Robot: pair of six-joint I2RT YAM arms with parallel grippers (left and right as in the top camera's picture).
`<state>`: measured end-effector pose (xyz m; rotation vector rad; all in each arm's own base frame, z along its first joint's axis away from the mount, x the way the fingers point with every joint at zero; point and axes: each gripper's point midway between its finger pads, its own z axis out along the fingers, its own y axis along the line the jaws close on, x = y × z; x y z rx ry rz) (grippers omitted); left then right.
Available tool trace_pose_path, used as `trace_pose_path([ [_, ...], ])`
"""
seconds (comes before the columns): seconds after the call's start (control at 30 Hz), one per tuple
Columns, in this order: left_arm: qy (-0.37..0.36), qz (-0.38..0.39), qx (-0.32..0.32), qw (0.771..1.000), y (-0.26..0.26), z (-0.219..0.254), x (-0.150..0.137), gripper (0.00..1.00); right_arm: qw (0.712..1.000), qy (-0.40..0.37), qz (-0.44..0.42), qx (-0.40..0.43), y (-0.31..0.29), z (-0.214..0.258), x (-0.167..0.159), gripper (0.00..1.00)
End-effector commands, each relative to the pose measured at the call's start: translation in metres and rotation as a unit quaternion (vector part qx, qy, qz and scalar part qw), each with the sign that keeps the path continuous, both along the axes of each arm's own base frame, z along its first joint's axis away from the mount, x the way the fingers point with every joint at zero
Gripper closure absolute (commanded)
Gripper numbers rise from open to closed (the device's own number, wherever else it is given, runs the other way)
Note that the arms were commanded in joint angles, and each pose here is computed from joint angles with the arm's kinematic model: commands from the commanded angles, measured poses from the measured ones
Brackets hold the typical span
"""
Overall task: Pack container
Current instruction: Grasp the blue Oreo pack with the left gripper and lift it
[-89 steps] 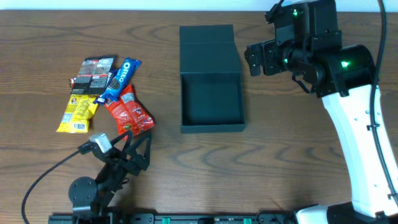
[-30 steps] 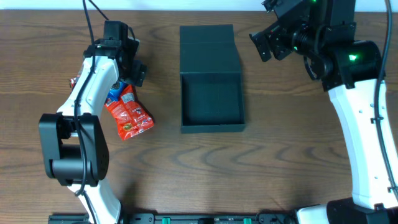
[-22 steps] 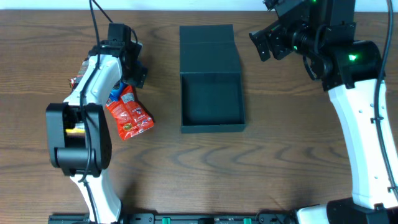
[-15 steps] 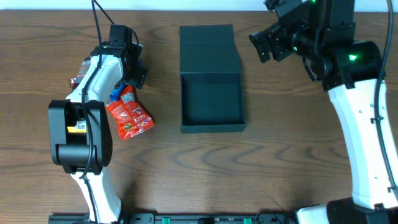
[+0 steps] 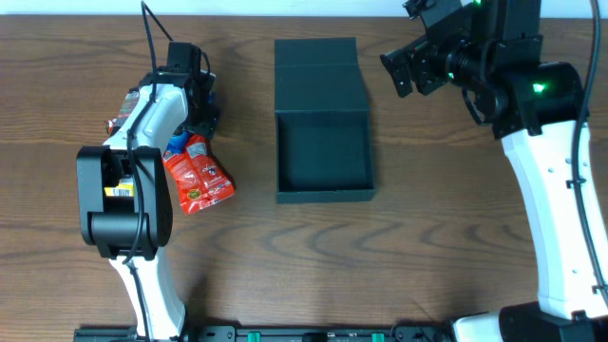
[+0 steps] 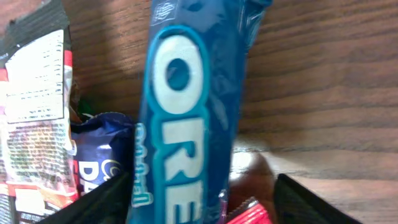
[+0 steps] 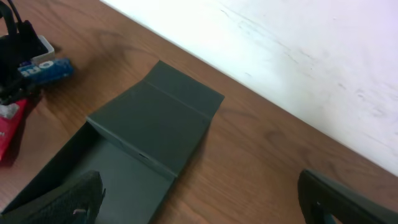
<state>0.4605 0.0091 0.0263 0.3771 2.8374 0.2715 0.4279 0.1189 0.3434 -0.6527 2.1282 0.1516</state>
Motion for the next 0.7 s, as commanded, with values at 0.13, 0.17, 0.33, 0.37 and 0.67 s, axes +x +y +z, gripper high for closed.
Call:
trace_pose_path([
  [0.13, 0.007, 0.009, 0.005, 1.0, 0.009, -0.005, 0.001, 0.39, 1.0, 0.009, -0.006, 0.01, -0.002, -0.003, 0.001, 0.01],
  [0.17, 0.008, 0.009, 0.005, 1.0, 0.009, -0.006, 0.001, 0.39, 1.0, 0.009, -0.006, 0.01, -0.002, -0.003, 0.001, 0.01],
  [0.33, 0.008, 0.009, 0.005, 1.0, 0.009, -0.008, 0.002, 0.37, 1.0, 0.009, -0.006, 0.01, -0.002, -0.003, 0.001, 0.01],
  [0.37, 0.009, 0.009, 0.005, 1.0, 0.009, -0.01, 0.002, 0.38, 1.0, 0.009, -0.006, 0.01, -0.002, -0.003, 0.001, 0.01],
  [0.67, 0.017, 0.009, 0.005, 1.0, 0.009, -0.019, 0.001, 0.5, 1.0, 0.01, -0.01, 0.015, -0.001, -0.002, 0.001, 0.01],
])
